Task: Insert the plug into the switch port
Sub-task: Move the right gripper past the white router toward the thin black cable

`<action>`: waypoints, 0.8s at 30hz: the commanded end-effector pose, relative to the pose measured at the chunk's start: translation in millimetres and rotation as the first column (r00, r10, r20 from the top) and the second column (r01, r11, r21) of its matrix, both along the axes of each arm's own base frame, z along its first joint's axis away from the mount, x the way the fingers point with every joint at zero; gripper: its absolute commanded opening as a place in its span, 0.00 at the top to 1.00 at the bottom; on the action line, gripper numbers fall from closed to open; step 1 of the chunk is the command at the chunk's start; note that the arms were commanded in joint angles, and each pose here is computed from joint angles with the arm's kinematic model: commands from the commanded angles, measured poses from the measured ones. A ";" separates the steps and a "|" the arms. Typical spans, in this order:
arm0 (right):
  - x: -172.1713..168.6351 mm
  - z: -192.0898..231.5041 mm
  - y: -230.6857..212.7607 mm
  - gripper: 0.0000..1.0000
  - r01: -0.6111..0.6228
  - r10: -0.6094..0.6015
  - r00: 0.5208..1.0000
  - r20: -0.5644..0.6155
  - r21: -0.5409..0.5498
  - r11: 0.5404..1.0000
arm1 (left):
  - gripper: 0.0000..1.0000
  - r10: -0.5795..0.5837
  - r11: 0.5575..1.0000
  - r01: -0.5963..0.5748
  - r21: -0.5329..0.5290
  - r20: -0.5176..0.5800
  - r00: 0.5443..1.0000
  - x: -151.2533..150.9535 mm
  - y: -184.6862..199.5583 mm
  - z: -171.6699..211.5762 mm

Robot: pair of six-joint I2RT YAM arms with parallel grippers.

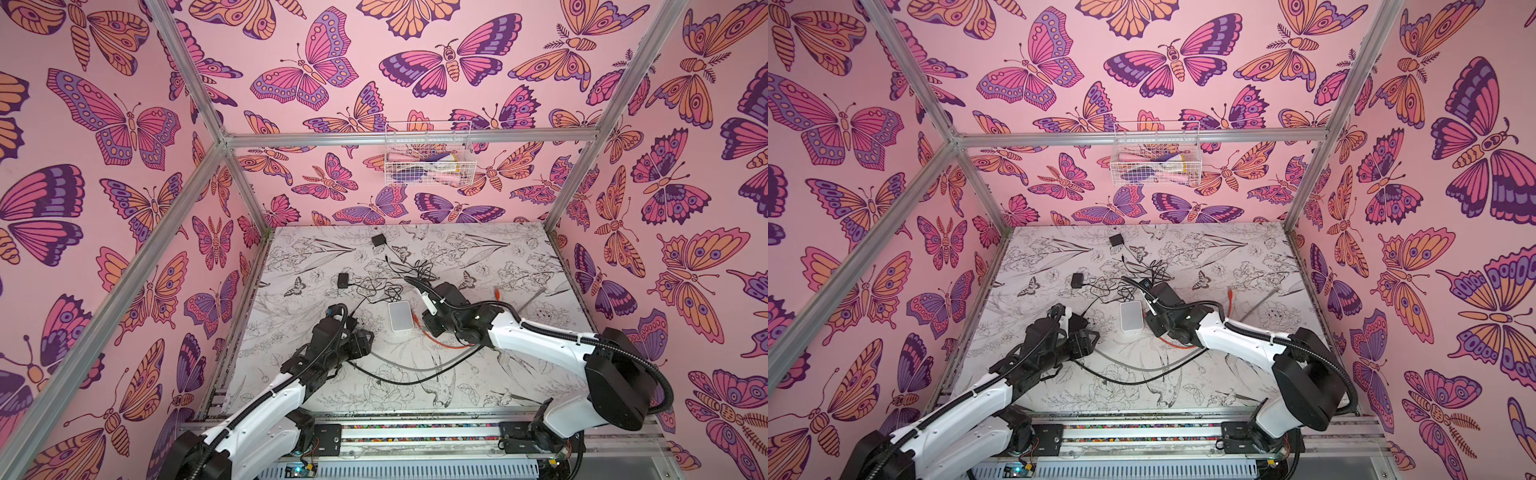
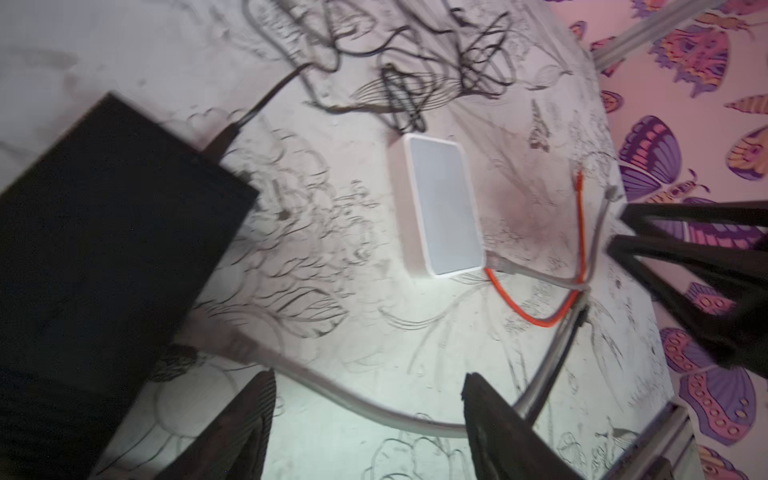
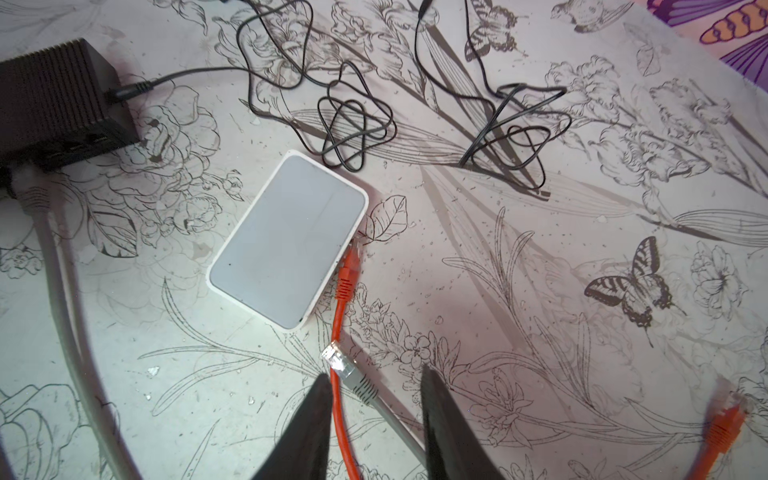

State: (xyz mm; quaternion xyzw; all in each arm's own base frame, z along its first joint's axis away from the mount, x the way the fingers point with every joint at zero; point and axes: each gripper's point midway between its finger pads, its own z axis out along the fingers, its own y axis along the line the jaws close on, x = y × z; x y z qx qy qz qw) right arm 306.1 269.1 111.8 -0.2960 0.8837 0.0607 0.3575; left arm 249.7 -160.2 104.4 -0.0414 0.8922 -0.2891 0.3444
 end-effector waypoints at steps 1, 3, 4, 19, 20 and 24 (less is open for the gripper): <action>15.7 12.4 1.6 0.58 0.067 -0.065 0.997 -0.030 0.081 0.994 | 0.26 -0.035 0.997 0.032 0.077 0.033 0.999 5.6 -3.1 12.5; 20.8 11.9 3.5 0.56 0.085 -0.074 0.994 -0.082 0.136 0.987 | 0.26 -0.057 0.994 0.055 0.091 0.022 0.998 11.7 -9.2 13.1; 22.8 9.3 5.2 0.55 0.093 -0.076 0.991 -0.109 0.153 0.984 | 0.25 -0.066 0.993 0.064 0.095 0.016 0.998 14.0 -11.6 13.0; 37.8 -45.1 46.0 0.35 0.209 -0.165 0.905 -0.391 0.072 0.975 | 0.22 0.128 0.992 -0.127 -0.018 0.058 0.990 27.9 43.8 29.3; 39.6 -47.3 49.2 0.35 0.208 -0.167 0.905 -0.392 0.067 0.976 | 0.22 0.136 0.991 -0.135 -0.022 0.063 0.989 27.3 46.7 31.5; 69.6 -36.9 52.6 0.37 0.250 -0.221 0.925 -0.309 0.055 0.967 | 0.22 0.146 0.989 -0.145 -0.015 0.079 0.986 24.6 52.0 37.3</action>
